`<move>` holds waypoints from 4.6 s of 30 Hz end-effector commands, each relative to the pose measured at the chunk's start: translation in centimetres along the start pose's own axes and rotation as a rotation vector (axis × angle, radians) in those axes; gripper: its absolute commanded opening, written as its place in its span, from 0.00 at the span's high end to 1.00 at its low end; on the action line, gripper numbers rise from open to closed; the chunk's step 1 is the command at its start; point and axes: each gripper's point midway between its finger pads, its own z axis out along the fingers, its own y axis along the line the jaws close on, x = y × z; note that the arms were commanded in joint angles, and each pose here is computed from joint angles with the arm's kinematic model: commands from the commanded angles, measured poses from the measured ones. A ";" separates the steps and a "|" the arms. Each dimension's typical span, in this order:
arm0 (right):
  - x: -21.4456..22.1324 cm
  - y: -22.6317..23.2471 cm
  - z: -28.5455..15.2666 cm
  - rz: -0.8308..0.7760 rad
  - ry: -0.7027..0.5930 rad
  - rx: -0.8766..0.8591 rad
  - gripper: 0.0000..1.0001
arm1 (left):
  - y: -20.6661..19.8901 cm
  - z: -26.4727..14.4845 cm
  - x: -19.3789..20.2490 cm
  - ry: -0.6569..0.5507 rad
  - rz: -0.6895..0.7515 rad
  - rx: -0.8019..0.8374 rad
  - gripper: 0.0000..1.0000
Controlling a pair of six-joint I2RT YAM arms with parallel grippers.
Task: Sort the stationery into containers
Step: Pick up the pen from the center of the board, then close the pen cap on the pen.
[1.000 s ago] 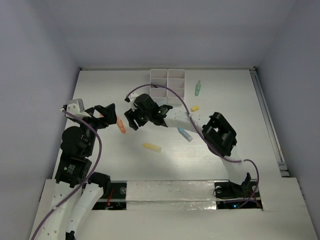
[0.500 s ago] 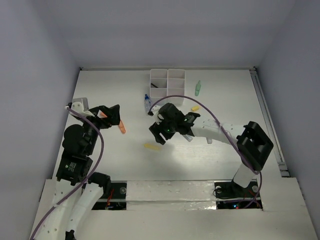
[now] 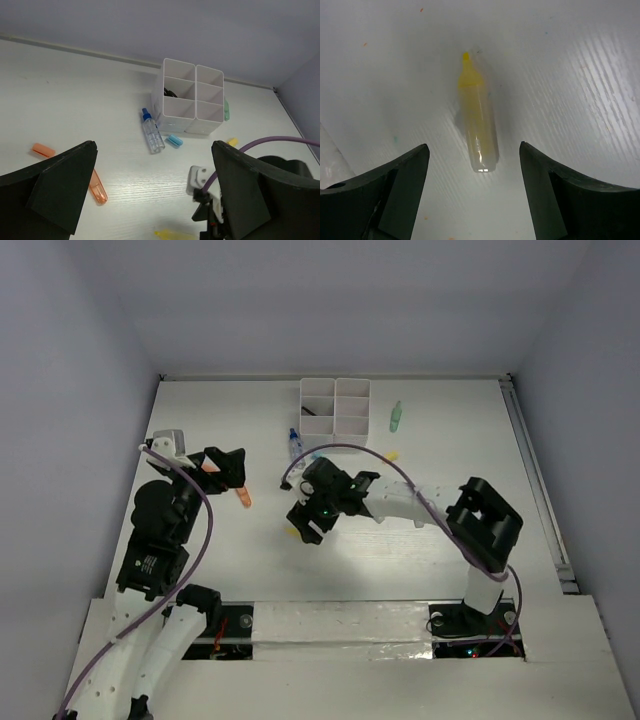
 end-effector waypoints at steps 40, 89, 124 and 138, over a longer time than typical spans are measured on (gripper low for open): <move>-10.0 -6.5 -6.3 0.354 -0.525 0.374 0.94 | -4.9 2.0 8.4 0.266 -0.282 0.311 0.01; -14.2 -4.0 -10.6 0.519 -0.805 0.184 0.95 | -11.2 6.7 17.2 0.272 -0.289 0.460 0.82; 3.7 -25.1 -14.9 0.928 -0.501 0.659 0.28 | -10.2 4.7 18.0 0.263 -0.064 0.475 1.00; 3.9 -29.2 -9.7 1.020 -0.419 0.681 0.36 | -11.1 4.2 18.0 0.273 -0.078 0.507 1.00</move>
